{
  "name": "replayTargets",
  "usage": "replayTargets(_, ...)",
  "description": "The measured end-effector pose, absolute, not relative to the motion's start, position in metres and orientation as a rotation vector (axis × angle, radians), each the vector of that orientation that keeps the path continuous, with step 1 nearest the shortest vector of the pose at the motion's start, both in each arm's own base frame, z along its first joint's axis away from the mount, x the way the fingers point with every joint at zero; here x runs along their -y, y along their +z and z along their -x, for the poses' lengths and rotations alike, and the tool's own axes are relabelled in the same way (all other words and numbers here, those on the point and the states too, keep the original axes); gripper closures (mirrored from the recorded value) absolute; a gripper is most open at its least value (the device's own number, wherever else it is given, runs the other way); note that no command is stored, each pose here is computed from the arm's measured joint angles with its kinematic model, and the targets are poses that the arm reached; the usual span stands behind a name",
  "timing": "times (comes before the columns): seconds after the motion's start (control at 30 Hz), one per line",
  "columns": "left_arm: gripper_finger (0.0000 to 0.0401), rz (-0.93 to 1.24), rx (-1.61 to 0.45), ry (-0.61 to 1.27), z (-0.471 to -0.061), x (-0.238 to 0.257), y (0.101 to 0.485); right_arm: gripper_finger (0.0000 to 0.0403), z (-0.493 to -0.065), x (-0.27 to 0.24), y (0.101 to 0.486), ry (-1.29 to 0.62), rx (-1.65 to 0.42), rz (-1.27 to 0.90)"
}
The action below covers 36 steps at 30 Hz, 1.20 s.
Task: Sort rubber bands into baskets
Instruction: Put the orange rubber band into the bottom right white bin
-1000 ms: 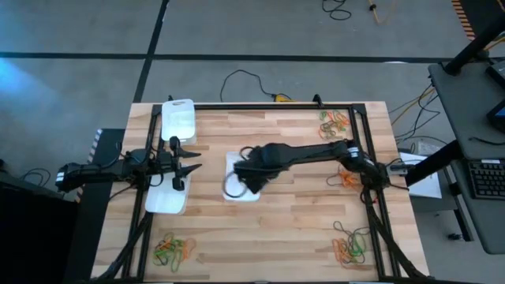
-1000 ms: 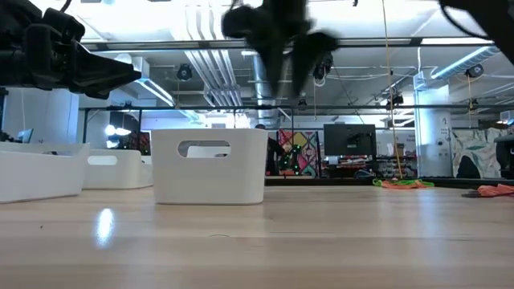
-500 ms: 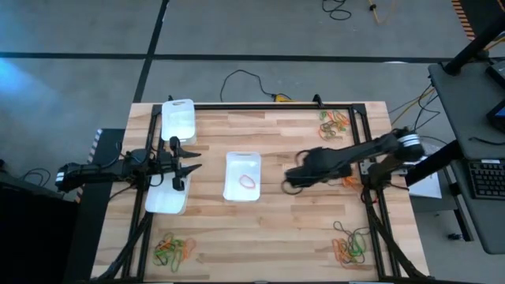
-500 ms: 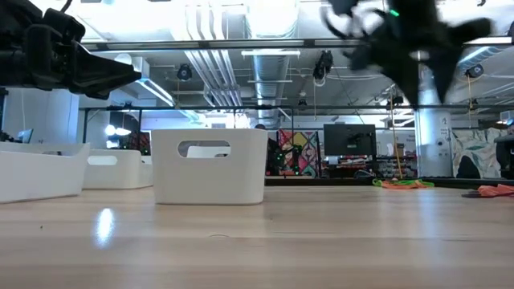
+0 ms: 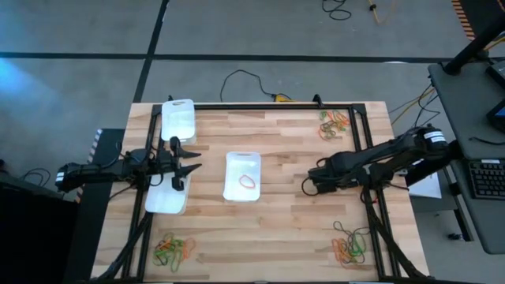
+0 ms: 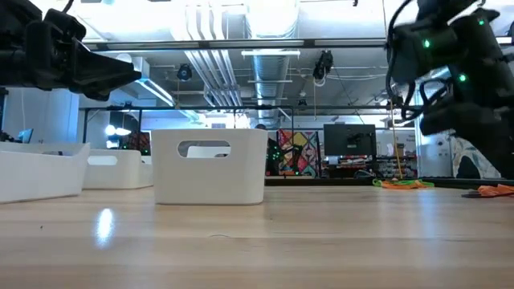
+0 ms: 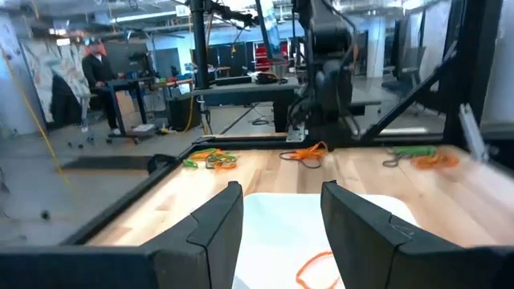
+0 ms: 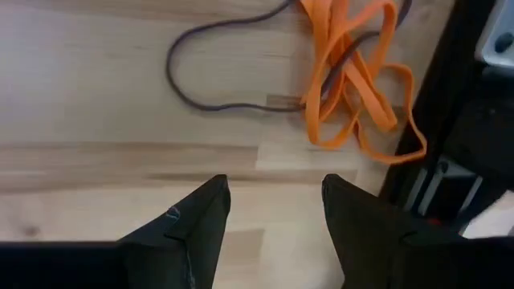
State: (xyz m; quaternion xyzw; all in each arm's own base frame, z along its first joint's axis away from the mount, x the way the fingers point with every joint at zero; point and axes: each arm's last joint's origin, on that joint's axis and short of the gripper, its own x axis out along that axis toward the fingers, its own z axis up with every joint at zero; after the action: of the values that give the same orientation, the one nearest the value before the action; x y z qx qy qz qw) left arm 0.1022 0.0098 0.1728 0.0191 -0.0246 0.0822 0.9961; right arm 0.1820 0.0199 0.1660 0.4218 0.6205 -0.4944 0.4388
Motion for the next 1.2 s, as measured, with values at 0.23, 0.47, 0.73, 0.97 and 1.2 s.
replayTargets(0.23, 0.0247, 0.172, 0.073, 0.158, -0.102, -0.01, 0.173, 0.021, -0.176, -0.014, 0.142, -1.203, -1.678, -0.916)
replayTargets(0.47, 0.0247, 0.266, 0.082, 0.156, -0.102, -0.01, 0.174, 0.0273, -0.173, -0.009, 0.126, -1.189, -1.728, -0.893)
replayTargets(0.73, 0.0247, 0.291, 0.101, 0.154, -0.102, -0.01, 0.175, 0.0386, -0.172, -0.006, 0.125, -1.195, -1.721, -0.83)
replayTargets(0.97, 0.0247, 0.292, 0.16, 0.146, -0.101, -0.01, 0.181, 0.039, -0.182, -0.006, 0.134, -1.174, -1.699, -0.819)
replayTargets(1.2, 0.0247, 0.411, 0.214, 0.126, -0.101, -0.01, 0.185, 0.039, -0.213, -0.011, 0.174, -1.079, -1.653, -0.84)
